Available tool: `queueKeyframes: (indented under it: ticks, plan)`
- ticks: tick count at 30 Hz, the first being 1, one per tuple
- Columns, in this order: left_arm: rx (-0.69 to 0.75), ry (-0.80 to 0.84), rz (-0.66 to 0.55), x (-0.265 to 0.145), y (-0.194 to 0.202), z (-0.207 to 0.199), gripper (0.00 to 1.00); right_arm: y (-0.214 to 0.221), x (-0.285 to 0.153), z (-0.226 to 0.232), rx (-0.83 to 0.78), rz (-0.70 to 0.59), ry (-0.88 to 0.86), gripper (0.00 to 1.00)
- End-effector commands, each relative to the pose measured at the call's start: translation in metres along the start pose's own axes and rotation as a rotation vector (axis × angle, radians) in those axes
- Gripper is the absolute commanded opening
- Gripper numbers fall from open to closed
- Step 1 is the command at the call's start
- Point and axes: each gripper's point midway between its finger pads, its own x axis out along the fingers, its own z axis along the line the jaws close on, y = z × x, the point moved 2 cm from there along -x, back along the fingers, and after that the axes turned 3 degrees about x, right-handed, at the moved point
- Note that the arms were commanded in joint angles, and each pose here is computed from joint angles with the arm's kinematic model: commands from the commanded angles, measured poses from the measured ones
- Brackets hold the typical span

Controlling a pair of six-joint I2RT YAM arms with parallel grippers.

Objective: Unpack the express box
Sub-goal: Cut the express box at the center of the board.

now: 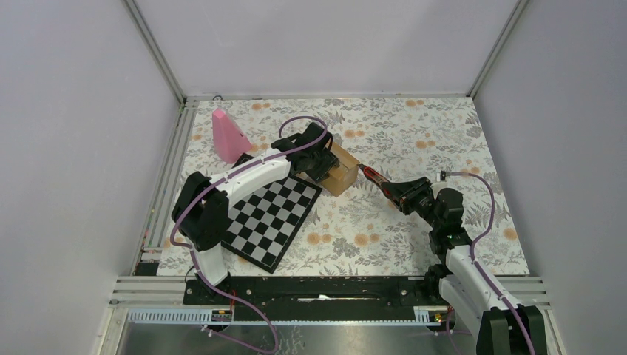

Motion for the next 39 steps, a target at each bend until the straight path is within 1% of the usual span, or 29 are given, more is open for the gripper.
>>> queueKeyframes:
  ticks: [1,21,39]
  plan:
    - [-0.028,0.038,-0.006,-0.0083,-0.0023,-0.0123,0.47,-0.0052,-0.0018,0.0109,-0.031,-0.032,-0.043,0.0]
    - [-0.027,0.038,-0.004,-0.0082,-0.0014,-0.0122,0.47,-0.004,0.0014,0.0093,-0.021,-0.018,-0.051,0.0]
    - [-0.026,0.038,-0.002,-0.0068,-0.0012,-0.0132,0.47,-0.0048,0.0008,0.0167,-0.029,-0.017,-0.064,0.0]
